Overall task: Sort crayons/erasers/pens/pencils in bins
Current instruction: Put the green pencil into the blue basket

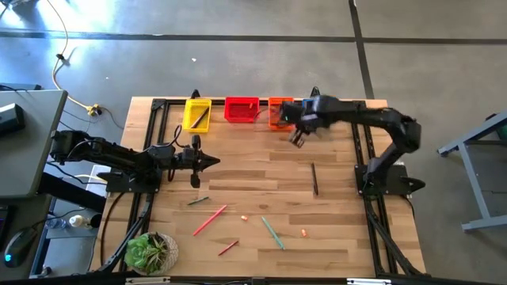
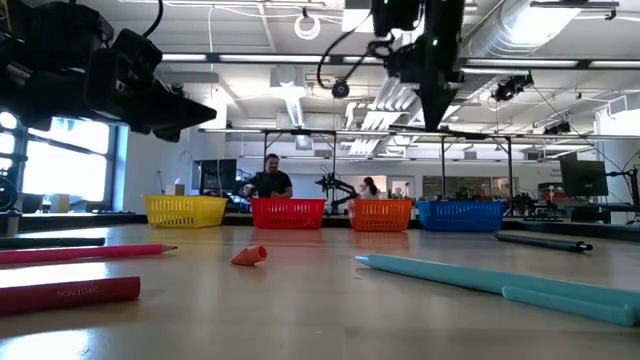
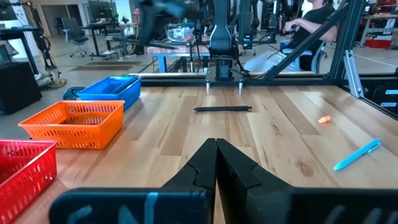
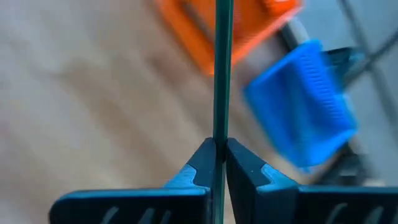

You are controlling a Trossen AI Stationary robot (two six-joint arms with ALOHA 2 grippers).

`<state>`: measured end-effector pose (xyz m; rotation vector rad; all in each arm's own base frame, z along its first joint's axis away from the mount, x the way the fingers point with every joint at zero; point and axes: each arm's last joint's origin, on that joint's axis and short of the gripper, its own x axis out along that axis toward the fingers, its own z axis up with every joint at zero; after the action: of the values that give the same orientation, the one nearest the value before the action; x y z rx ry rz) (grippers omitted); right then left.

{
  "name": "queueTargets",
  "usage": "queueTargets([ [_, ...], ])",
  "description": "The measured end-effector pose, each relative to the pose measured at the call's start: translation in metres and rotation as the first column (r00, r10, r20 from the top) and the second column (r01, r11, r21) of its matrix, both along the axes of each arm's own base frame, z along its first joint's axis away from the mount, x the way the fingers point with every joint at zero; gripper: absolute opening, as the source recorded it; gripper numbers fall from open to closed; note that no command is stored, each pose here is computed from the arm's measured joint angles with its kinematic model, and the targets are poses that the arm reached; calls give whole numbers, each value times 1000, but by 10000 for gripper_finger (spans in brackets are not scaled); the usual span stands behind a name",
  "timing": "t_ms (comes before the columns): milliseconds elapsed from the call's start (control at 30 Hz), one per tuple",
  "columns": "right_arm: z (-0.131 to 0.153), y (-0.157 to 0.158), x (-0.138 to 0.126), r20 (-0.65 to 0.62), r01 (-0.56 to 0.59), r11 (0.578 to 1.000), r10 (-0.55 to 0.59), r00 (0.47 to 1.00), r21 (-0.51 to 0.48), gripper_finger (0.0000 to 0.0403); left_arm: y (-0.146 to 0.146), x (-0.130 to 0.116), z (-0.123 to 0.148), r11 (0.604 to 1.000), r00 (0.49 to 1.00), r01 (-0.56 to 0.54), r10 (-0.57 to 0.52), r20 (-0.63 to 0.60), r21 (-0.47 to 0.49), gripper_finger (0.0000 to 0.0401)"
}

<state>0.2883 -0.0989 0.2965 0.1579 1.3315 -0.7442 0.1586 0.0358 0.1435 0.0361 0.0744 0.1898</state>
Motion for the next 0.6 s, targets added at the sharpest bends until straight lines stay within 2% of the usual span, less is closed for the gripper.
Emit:
queueTargets([
  [100,-3,-34,-1,-145,-26,999,20,989,-40,9,0,0,0,1000,1000,-4,4,-4,-1,0],
  [233,-14,-76,-4,-271,-46,998,31,962,-49,9,0,0,-1,1000,1000,-9,9,-8,-9,0],
  [433,-45,-123,-25,-414,-36,998,51,909,44,9,0,0,-1,1000,1000,-12,12,-12,-13,0],
  [600,-69,-147,-38,-446,-37,992,87,891,119,9,0,0,-2,1000,1000,-12,12,-14,-18,0],
])
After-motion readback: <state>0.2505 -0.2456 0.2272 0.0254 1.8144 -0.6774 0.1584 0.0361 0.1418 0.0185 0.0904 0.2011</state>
